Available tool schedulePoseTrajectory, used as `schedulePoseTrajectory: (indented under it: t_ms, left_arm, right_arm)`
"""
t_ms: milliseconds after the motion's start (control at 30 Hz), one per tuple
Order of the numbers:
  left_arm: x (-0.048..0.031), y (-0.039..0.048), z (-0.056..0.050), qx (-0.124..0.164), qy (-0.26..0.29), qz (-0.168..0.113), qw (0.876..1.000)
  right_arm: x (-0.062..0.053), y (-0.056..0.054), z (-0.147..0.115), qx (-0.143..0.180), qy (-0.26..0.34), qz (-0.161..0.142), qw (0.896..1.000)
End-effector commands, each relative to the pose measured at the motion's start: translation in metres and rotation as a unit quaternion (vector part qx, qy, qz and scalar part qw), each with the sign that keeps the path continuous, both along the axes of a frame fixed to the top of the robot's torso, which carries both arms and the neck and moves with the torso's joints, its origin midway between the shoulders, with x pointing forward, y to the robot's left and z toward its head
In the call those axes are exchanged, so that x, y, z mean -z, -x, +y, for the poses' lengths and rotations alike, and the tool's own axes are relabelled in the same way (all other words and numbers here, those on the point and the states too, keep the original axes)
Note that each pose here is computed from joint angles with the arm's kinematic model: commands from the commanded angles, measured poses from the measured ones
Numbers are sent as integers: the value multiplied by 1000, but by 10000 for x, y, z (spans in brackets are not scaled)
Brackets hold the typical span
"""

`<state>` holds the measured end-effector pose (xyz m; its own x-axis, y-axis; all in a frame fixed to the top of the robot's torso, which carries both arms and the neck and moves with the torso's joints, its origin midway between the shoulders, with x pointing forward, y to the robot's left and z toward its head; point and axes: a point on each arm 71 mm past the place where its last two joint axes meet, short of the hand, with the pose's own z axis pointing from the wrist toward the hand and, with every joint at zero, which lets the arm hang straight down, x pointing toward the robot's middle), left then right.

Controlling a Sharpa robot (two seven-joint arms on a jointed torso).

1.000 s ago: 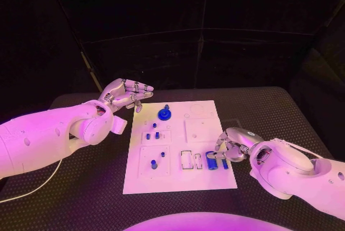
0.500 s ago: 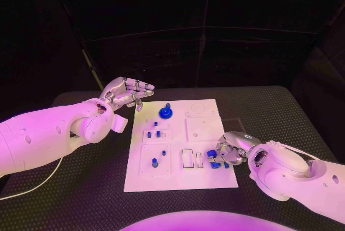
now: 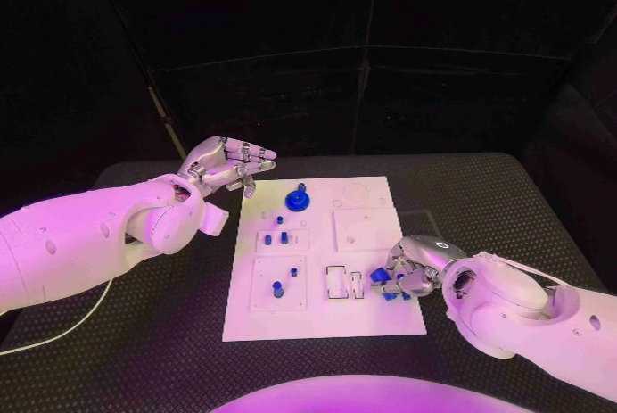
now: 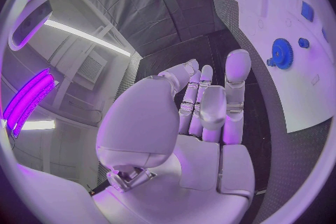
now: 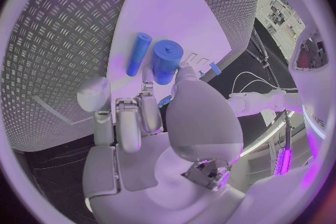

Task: Assemble the parts on the task board

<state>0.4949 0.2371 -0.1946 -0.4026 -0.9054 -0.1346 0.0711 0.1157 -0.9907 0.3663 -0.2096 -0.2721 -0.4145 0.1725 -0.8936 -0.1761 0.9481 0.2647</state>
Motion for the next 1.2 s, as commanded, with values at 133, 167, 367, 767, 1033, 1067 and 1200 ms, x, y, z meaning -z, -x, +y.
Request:
schedulePoseTrajectory:
  t_ms: [133, 167, 367, 767, 1033, 1067, 1200]
  left_arm:
    - [-7, 4, -5, 3, 3, 2, 1000]
    - [-6, 4, -6, 3, 3, 2, 1000]
    - [-3, 4, -4, 3, 3, 2, 1000]
    - [12, 11, -13, 5, 3, 4, 1000]
    - [13, 13, -26, 7, 4, 4, 1000]
    - [13, 14, -25, 7, 4, 4, 1000]
    - [12, 15, -31, 8, 4, 4, 1000]
  right_arm:
    - [102, 58, 8, -4, 13, 14, 1000]
    - [95, 59, 11, -2, 9, 11, 1000]
    - [2, 81, 45, 22, -39, -19, 999]
    - [-109, 150, 208, 60, -137, -16, 989]
    - [-93, 155, 384, 56, -160, 3, 986]
    - [-86, 154, 398, 55, -159, 6, 986]
    - [-43, 139, 458, 51, -154, 21, 987]
